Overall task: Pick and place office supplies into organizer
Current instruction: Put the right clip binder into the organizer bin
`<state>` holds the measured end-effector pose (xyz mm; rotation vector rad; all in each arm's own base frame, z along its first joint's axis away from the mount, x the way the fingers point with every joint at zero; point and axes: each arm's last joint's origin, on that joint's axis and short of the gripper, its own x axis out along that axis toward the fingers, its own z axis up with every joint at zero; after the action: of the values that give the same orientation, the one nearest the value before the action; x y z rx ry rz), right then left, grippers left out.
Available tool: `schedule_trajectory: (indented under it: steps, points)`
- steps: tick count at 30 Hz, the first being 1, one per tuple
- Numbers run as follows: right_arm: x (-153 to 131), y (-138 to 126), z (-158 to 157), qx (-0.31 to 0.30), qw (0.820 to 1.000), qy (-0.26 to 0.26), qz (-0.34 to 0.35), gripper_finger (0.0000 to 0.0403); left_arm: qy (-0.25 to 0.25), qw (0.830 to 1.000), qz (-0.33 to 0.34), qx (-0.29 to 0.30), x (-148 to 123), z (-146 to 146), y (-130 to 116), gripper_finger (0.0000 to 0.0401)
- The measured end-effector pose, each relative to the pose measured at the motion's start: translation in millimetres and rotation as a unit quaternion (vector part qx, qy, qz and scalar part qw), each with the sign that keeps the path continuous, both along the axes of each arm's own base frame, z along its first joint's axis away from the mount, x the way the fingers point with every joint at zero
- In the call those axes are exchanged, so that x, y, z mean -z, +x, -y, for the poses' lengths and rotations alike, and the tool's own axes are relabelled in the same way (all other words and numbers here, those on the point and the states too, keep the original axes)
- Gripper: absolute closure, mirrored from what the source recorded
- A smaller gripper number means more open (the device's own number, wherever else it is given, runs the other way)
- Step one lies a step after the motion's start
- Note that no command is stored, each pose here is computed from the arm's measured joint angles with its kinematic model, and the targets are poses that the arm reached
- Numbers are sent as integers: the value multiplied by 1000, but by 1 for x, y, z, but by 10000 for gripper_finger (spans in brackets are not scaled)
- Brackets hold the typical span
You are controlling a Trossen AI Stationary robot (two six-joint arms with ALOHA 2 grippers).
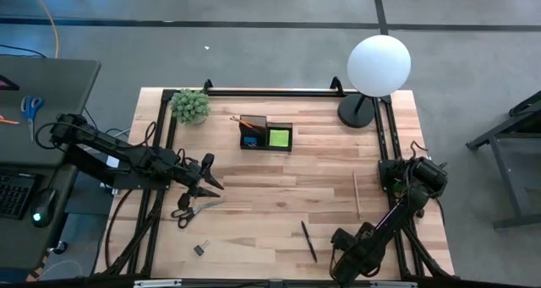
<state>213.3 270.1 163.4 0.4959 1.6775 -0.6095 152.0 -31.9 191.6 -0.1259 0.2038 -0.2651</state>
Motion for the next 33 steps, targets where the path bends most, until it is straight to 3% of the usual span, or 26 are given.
schedule_trajectory:
  steps: [7,18,33]
  points:
    - [0,-1,-1,4,1000,17,-17,151,6,1000,-5,-1,1,0,0,295]
    - [8,-5,5,9,1000,-10,-22,150,11,1000,-4,-19,1,-1,0,295]
    - [20,-8,3,17,999,24,-15,150,18,1000,-2,-21,1,-1,0,295]
